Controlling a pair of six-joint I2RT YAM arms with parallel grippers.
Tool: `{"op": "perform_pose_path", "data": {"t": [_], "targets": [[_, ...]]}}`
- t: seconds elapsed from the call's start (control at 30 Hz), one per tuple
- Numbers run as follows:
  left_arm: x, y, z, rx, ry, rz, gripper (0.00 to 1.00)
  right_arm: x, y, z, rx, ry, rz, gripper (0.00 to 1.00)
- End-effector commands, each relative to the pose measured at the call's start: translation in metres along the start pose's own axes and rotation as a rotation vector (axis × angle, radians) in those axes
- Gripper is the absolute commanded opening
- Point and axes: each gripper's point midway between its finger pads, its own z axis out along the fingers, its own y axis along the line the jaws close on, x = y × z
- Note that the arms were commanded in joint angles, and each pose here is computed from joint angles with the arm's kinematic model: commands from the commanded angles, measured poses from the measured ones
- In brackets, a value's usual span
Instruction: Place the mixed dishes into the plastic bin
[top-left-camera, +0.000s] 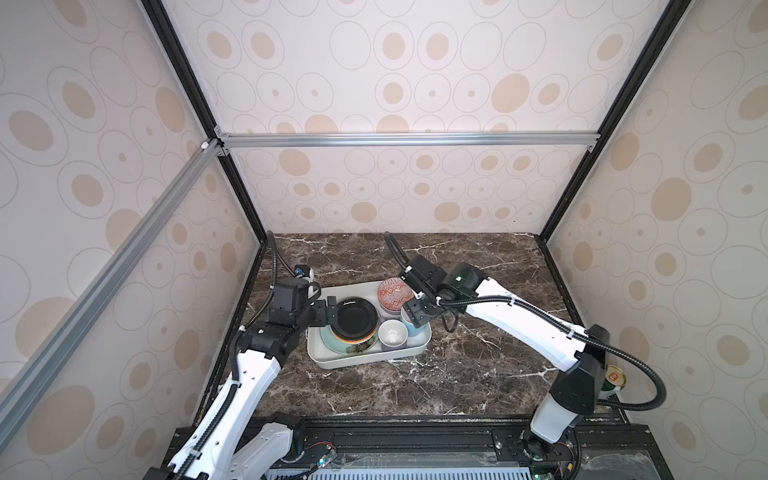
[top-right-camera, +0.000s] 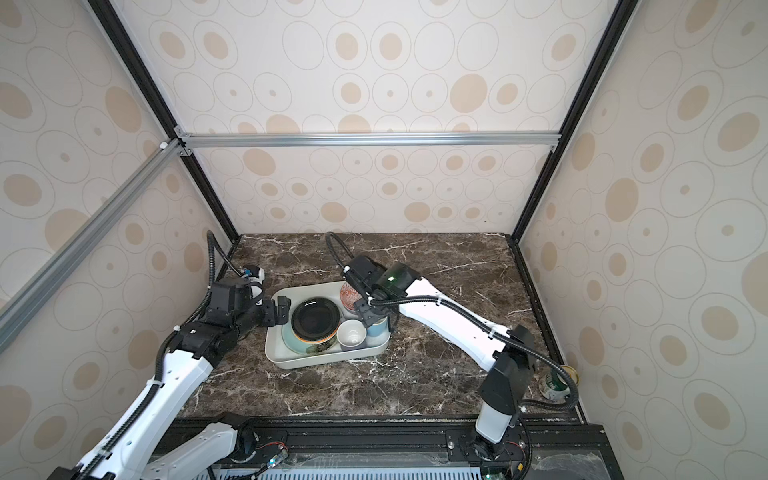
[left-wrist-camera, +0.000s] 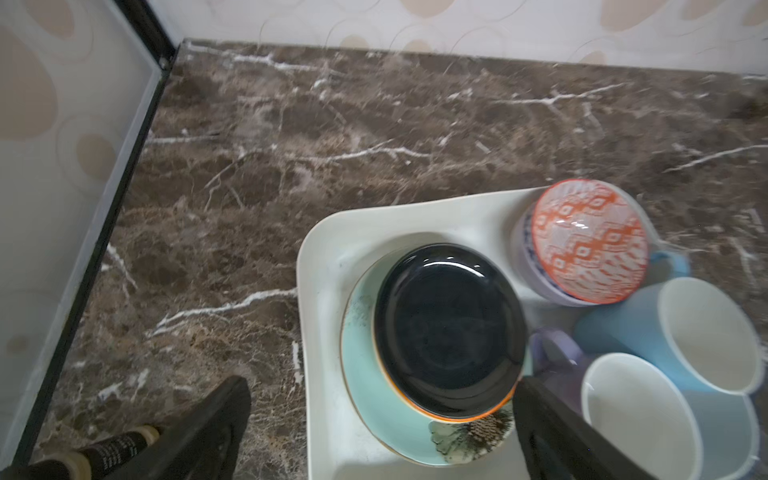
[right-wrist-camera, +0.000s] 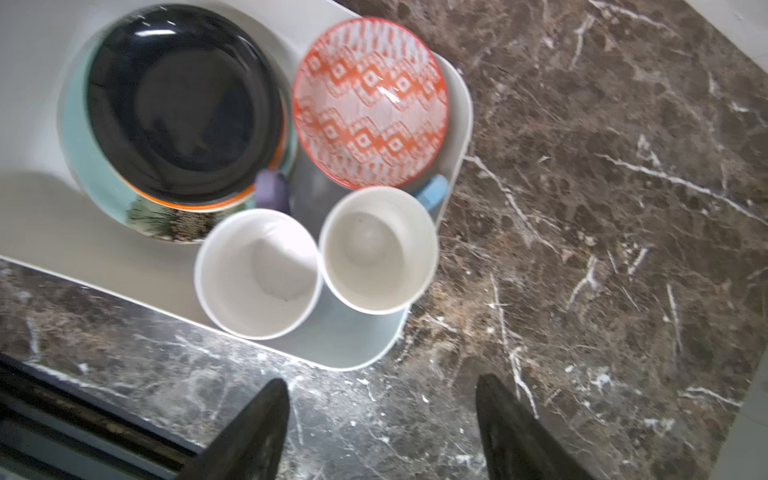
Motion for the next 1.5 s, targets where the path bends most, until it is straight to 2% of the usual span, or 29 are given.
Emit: {"op": "perform_pose_path", "data": {"t": [0.0, 0.2, 0.43, 0.63, 0.73, 0.87, 0.97, 1.1, 1.47], "targets": [[-0.003, 0.011, 0.016, 0.033, -0.006, -0.116, 0.99, 0.014, -0.022, 0.007, -0.003, -0.008, 0.067, 0.78], [0.009, 0.036, 0.051, -0.035, 0.069, -0.196, 0.92, 0.034, -0.040, 0.022, -0.057, -0.006, 0.152, 0.77], [0.015, 0.047, 0.089, -0.086, 0.157, -0.233, 0.75, 0.033, -0.038, 0.034, -0.124, -0.016, 0.179, 0.77], [0.027, 0.055, 0.116, -0.127, 0.223, -0.253, 0.69, 0.035, -0.047, 0.042, -0.156, -0.011, 0.218, 0.77], [0.029, 0.054, 0.126, -0.121, 0.237, -0.266, 0.63, 0.038, -0.049, 0.047, -0.163, -0.006, 0.225, 0.77], [0.032, 0.051, 0.140, -0.105, 0.262, -0.286, 0.50, 0.042, -0.050, 0.055, -0.180, 0.007, 0.238, 0.77], [0.035, 0.047, 0.149, -0.082, 0.273, -0.301, 0.45, 0.043, -0.051, 0.056, -0.187, 0.009, 0.240, 0.77], [0.036, 0.036, 0.156, -0.028, 0.276, -0.313, 0.44, 0.045, -0.055, 0.059, -0.186, 0.014, 0.247, 0.77], [0.025, -0.015, 0.182, 0.039, 0.303, -0.244, 0.41, 0.048, -0.064, 0.059, -0.169, 0.014, 0.260, 0.77]]}}
